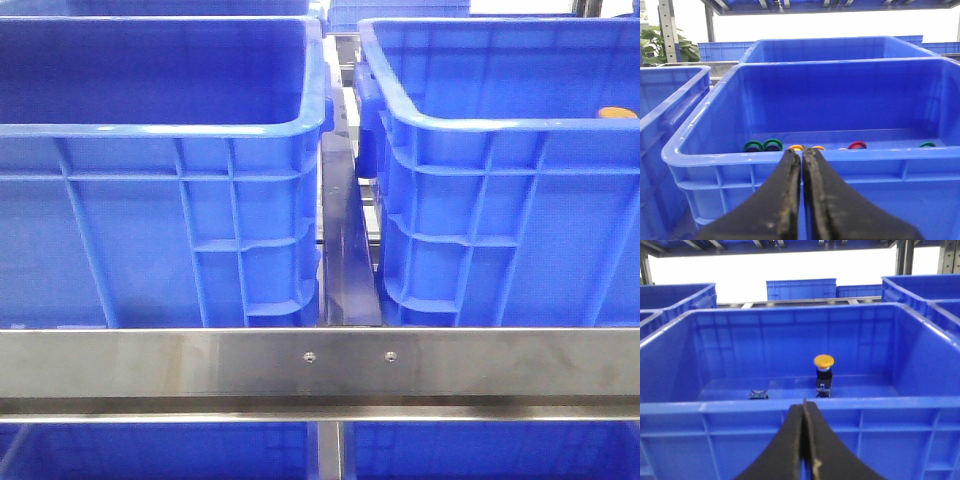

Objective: Pick red and yellow buttons and place in box

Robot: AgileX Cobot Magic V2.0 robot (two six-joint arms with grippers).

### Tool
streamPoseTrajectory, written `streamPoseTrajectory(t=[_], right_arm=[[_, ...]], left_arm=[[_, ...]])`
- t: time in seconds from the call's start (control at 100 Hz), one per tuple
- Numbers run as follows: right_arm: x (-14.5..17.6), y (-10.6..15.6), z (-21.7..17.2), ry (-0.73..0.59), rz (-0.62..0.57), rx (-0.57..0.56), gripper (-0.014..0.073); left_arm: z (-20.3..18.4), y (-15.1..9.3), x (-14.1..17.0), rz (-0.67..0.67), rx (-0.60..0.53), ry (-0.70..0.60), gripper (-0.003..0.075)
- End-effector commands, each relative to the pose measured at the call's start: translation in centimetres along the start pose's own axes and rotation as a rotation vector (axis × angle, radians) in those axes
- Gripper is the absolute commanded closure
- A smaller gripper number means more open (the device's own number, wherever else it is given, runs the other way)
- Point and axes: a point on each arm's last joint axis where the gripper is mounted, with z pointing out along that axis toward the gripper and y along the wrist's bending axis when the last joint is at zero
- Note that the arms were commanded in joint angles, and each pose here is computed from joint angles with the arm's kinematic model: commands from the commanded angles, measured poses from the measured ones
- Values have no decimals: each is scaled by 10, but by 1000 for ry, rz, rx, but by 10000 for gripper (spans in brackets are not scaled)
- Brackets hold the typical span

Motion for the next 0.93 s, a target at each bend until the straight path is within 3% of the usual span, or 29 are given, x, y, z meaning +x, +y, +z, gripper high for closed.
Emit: streamPoseTrajectory(t=[0.0, 0.92], right_arm=[[-19, 1, -3, -156, -9, -6, 663], [-19, 1, -3, -157, -9, -6, 663]], left_arm=[[-2, -1, 5, -12, 12, -72, 739], [-2, -1, 5, -12, 12, -72, 739]])
